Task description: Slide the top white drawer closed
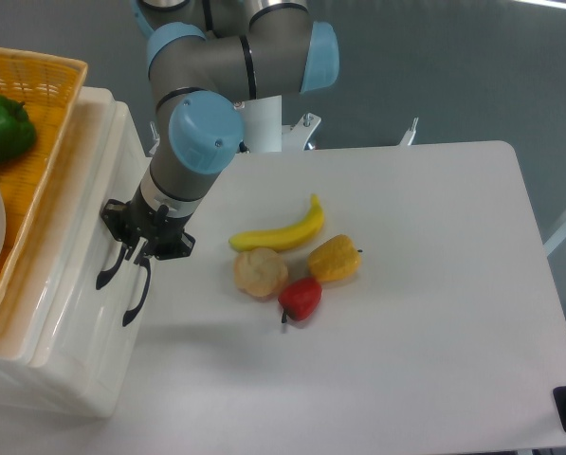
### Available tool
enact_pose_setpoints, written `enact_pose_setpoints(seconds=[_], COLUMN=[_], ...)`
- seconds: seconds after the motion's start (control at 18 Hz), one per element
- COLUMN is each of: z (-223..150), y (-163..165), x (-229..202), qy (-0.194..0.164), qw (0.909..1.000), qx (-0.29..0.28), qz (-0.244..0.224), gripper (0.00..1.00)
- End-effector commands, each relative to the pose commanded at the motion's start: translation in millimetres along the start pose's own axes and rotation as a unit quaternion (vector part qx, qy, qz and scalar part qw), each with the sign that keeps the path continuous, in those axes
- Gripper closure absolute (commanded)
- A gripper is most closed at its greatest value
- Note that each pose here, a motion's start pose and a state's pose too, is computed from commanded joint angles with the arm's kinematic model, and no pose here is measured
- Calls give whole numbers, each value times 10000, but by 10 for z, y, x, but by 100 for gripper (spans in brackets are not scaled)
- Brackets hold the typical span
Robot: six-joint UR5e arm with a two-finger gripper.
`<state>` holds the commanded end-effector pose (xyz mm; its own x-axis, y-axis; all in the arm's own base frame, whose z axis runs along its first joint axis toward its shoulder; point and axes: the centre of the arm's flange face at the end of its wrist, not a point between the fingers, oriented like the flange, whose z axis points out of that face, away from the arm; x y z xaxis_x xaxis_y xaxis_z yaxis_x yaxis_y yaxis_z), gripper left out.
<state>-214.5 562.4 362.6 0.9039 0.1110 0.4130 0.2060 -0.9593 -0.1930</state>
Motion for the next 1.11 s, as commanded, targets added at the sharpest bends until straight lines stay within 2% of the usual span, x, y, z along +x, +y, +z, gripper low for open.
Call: enact_pose_setpoints(seconds=[0.11, 0.33, 0.56, 0.72, 0.83, 1.0, 1.11], z=[-46, -331, -824, -1187, -1334, -1464, -1489], y=[-5, 82, 235, 428, 594, 857, 961], x=[-171, -843, -1574, -2007, -2316, -2811, -3015], qy=[-69, -192, -423, -603, -739, -970, -1059], qw=[9999, 9978, 9910, 9838, 9813, 9795, 9783], qx=[115, 385, 772, 1028, 1160, 1315, 1365], qz=[-62, -501, -1009, -1337, -1347, -1176, -1146], gripper=[69, 64, 55, 55, 54, 43, 39])
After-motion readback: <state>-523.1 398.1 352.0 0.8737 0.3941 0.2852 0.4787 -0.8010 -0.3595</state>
